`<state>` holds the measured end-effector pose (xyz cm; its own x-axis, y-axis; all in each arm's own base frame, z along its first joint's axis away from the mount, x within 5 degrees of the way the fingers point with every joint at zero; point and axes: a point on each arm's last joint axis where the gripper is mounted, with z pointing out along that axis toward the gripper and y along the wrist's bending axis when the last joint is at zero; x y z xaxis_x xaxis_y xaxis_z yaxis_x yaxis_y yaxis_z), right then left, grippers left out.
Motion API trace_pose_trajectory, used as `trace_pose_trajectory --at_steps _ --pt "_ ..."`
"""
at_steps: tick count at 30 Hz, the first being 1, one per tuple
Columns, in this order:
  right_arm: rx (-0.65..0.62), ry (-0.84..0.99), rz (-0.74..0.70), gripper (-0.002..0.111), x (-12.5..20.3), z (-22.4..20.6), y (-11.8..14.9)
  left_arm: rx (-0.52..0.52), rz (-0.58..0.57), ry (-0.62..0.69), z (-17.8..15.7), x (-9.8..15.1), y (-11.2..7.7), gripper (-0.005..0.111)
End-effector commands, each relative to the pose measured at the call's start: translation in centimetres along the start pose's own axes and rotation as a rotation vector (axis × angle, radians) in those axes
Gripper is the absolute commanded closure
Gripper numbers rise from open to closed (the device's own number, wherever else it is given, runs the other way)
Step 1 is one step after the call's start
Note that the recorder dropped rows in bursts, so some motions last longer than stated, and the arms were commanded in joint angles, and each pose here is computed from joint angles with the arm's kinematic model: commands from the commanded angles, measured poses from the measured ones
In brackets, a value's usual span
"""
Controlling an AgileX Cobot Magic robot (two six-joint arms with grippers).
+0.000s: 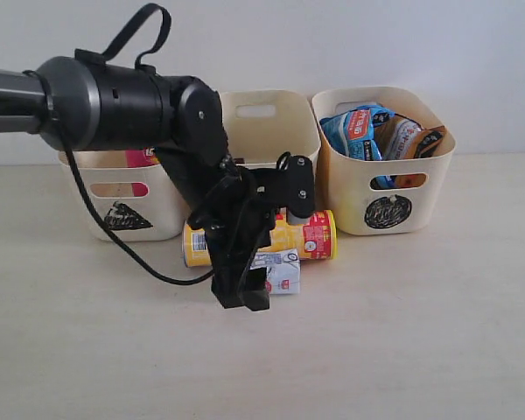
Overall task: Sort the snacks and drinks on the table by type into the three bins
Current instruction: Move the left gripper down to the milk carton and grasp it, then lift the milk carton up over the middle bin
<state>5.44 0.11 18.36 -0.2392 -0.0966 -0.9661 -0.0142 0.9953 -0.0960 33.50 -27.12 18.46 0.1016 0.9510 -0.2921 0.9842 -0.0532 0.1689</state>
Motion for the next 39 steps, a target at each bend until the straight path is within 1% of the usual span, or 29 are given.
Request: trace_pose_trajectory --at_steps 1,5,8,11,13,15,19,21,22,25,28,34,39 --pt "0.006 -0.012 0.004 0.108 -0.1 -0.1 0.0 -0.033 0.011 0.004 2.3 0.2 0.4 0.029" --pt "0.005 -0.01 0.004 0.108 -0.1 -0.1 0.0 -0.082 0.034 0.014 4.2 0.6 0.9 0.029" --pt "0.006 -0.012 0.004 0.108 -0.1 -0.1 0.0 -0.077 0.033 0.027 5.3 1.0 1.0 0.029" --pt "0.006 -0.012 0.004 0.108 -0.1 -0.1 0.0 -0.048 0.022 0.047 6.9 1.5 0.7 0.029" --pt "0.006 -0.012 0.004 0.108 -0.1 -0.1 0.0 -0.04 0.021 0.052 7.3 1.7 0.7 0.031" --pt "0.006 -0.012 0.004 0.108 -0.1 -0.1 0.0 -0.04 0.021 0.052 7.3 1.7 0.7 0.04" --pt "0.006 -0.012 0.004 0.108 -0.1 -0.1 0.0 -0.016 0.02 0.064 7.3 1.8 0.4 0.076" --pt "0.006 -0.012 0.004 0.108 -0.1 -0.1 0.0 0.007 0.019 0.076 7.3 1.9 0.2 0.097" --pt "0.006 -0.012 0.004 0.108 -0.1 -0.1 0.0 0.023 0.019 0.083 7.2 1.9 0.1 0.102" --pt "0.006 -0.012 0.004 0.108 -0.1 -0.1 0.0 0.053 0.016 0.095 6.5 1.9 -0.2 0.102" --pt "0.006 -0.012 0.004 0.108 -0.1 -0.1 0.0 0.042 0.014 0.08 5.4 1.5 -0.1 0.102" --pt "0.006 -0.012 0.004 0.108 -0.1 -0.1 0.0 0.001 -0.021 0.0 2.4 0.3 0.1 0.102" --pt "0.006 -0.012 0.004 0.108 -0.1 -0.1 0.0 -0.014 -0.014 -0.013 0.6 0.0 0.1 0.102"
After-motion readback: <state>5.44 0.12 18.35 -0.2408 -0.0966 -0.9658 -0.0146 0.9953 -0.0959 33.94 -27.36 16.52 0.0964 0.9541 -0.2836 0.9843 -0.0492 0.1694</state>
